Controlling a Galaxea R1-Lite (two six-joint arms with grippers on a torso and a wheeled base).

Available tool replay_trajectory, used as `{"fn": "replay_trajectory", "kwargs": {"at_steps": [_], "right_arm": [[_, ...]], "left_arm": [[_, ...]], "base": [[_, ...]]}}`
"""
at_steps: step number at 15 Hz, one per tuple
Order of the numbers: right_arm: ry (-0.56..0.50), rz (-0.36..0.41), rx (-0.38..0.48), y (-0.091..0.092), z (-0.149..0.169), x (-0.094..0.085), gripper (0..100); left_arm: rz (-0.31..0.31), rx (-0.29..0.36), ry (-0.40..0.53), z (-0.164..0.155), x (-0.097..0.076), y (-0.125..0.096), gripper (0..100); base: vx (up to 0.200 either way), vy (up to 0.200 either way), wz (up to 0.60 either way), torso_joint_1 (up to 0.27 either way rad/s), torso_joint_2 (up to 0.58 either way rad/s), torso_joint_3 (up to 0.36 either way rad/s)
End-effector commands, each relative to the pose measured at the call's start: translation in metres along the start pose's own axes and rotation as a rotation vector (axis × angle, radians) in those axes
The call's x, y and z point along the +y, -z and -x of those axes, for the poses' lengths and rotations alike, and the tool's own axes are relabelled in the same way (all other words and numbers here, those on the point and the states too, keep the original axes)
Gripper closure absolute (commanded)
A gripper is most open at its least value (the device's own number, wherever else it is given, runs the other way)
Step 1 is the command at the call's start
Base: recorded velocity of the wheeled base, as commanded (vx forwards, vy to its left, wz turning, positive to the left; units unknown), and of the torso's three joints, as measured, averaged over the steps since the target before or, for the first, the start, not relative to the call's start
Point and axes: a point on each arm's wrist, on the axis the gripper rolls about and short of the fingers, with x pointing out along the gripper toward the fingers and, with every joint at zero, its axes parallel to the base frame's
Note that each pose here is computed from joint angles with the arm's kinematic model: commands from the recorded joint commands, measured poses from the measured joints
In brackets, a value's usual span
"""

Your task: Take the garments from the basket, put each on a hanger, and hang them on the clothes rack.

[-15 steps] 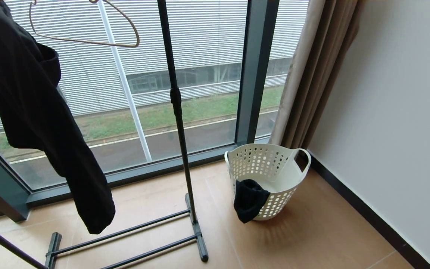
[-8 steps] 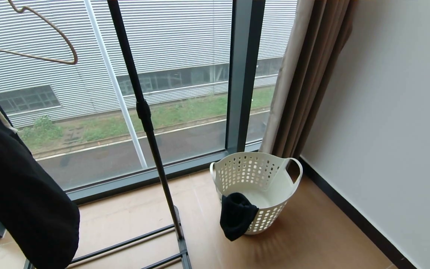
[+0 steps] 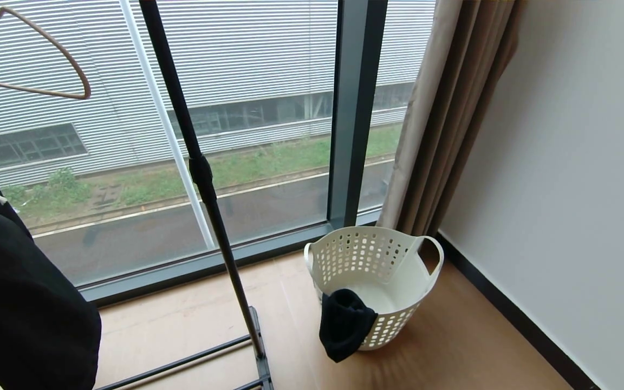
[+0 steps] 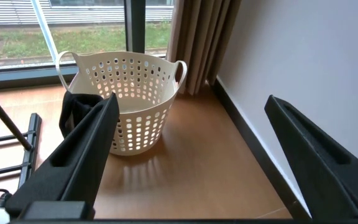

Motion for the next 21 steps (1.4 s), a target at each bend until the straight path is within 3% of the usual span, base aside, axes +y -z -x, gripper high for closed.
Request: {"fn": "replay_trajectory", "kwargs": {"at_steps": [1,7,21], "right_arm": [[-0.001,0.0,0.001,0.0,-0.0001,0.0,0],[-0.001,-0.007,0.001,0.0,-0.0001,0.0,0],[0.009,0.016,0.016,0.0021,-0.0002,-0.0001,0]], "left_arm": [[0.0,0.0,-0.001,-0.0001,0.0,-0.0001,0],[-0.004,0.002,0.002,-0.0001,0.0,0.0,0],[-0.007,0.003,0.006,-0.0001,-0.0001,0.0002,0]], "base": [[0.0,0.0,0.0,0.0,0.0,0.0],[0.0,0.0,0.0,0.001,0.0,-0.03],[0.0,0.0,0.0,0.004,0.0,-0.192]]}}
